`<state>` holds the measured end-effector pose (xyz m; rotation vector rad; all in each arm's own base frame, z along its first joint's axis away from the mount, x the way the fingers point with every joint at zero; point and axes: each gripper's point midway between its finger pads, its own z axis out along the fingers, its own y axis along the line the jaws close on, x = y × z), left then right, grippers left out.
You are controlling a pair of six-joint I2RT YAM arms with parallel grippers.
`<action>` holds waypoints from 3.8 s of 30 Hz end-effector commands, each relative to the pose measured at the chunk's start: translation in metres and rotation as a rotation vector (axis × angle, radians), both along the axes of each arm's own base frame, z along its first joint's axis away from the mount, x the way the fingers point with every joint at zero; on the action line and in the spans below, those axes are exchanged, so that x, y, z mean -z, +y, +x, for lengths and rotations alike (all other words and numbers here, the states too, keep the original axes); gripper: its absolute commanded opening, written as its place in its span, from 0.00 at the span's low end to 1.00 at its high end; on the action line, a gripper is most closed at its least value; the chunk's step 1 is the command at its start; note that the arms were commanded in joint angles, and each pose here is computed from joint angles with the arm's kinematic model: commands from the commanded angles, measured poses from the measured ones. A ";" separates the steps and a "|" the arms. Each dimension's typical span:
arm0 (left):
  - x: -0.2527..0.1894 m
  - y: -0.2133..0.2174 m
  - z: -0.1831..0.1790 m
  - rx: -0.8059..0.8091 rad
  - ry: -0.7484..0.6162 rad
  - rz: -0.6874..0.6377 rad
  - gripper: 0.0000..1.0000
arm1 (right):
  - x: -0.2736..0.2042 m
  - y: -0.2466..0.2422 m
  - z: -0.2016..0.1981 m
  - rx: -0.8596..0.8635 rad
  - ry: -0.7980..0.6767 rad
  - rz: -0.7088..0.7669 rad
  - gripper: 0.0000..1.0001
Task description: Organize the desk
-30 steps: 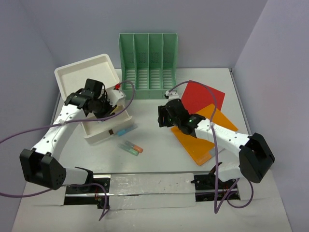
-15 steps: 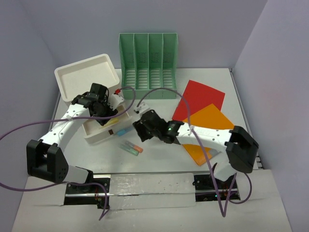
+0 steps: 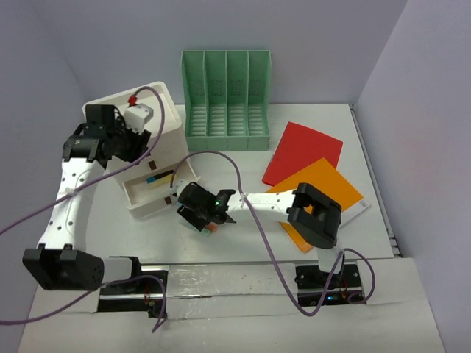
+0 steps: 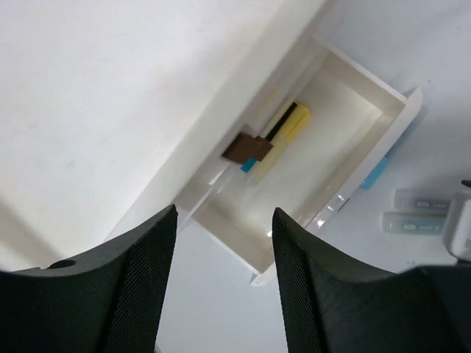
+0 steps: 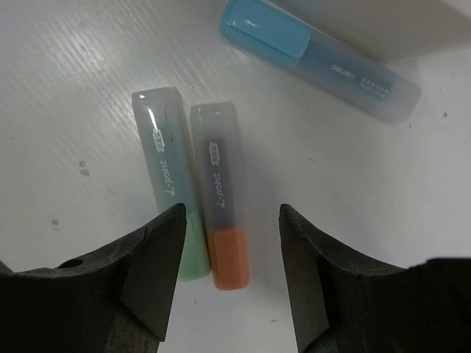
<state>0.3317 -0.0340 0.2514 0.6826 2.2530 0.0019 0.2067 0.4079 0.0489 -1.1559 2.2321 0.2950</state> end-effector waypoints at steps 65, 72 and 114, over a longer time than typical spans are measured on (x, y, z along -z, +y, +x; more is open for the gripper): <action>-0.060 -0.005 -0.030 0.017 -0.168 -0.176 0.64 | -0.212 0.106 0.083 -0.258 -0.739 0.370 0.68; -0.036 -0.058 -0.058 0.322 -0.051 -0.334 0.62 | -0.188 0.032 0.043 -0.195 -0.511 0.417 0.68; 0.256 -0.146 -0.155 1.171 0.425 0.502 0.46 | -0.087 -0.171 0.048 0.366 -0.153 0.526 0.66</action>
